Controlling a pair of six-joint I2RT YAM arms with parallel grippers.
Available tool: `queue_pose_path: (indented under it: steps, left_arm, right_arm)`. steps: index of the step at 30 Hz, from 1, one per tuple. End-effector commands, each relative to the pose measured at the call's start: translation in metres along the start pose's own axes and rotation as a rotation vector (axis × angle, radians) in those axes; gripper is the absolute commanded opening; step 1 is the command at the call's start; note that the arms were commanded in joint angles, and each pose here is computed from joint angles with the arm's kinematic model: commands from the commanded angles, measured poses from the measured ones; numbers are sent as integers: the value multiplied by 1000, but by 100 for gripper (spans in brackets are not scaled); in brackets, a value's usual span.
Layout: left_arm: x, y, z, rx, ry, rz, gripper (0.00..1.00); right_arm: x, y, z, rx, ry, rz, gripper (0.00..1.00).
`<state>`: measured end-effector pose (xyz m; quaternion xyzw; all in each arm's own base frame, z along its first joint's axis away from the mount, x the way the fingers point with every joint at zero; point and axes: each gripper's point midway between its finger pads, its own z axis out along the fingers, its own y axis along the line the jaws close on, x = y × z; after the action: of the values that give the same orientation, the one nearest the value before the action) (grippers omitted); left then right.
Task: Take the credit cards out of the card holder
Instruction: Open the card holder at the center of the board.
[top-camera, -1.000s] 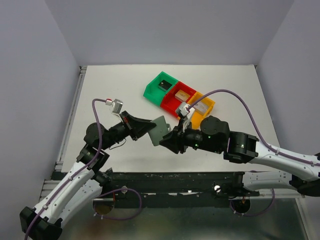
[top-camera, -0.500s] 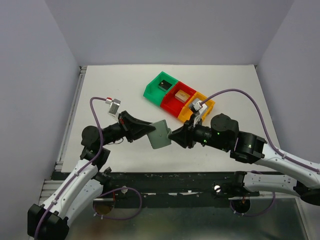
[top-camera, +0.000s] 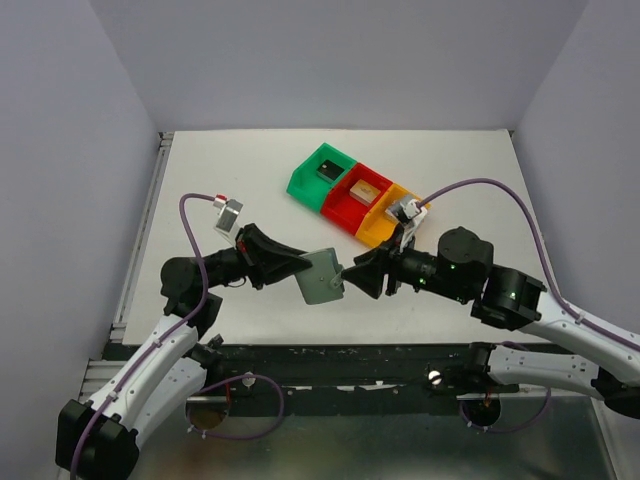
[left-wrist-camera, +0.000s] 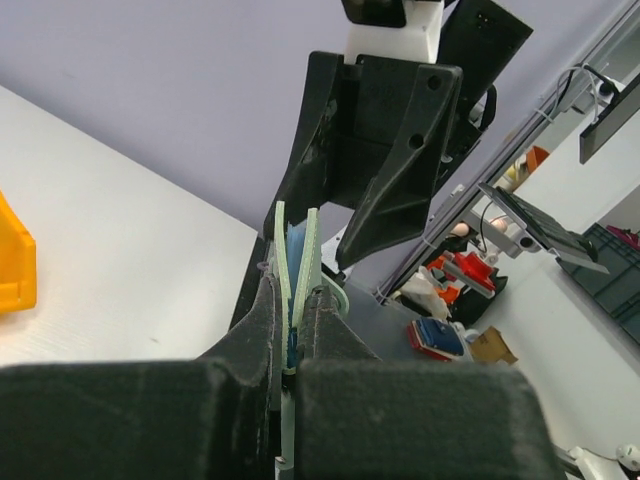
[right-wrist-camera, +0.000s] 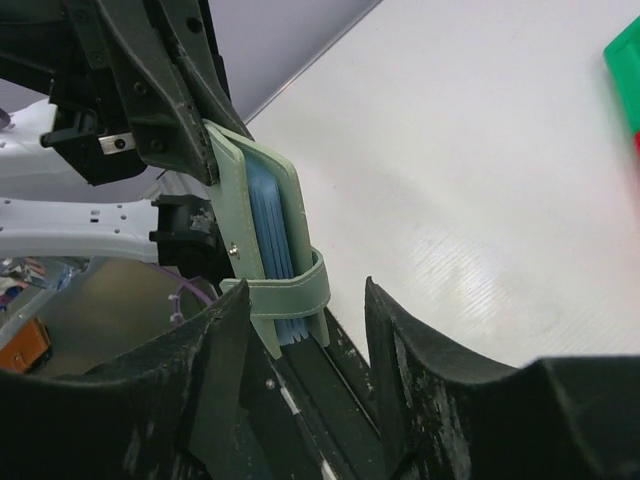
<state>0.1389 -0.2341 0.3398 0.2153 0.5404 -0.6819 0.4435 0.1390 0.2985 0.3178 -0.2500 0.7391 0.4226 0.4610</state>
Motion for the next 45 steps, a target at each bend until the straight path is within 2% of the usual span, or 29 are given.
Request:
queue_pose_path:
  steps: [1, 6, 22, 32, 45]
  left_arm:
    - [-2, -14, -1, 55, 14, 54, 0]
    - [-3, -21, -1, 82, 22, 64, 0]
    - [-8, -40, -1, 171, 15, 69, 0]
    - [-5, -47, -3, 228, 25, 47, 0]
    - [-7, -53, -4, 231, 29, 63, 0]
  right_arm:
    - [-21, 9, -15, -44, -86, -2, 61]
    - [-24, 18, -11, -83, -57, -37, 65]
    - [-5, 34, 9, -180, 40, -43, 64]
    - [-24, 19, -9, -108, -67, -28, 65]
    - [-20, 22, -4, -122, -25, -34, 65]
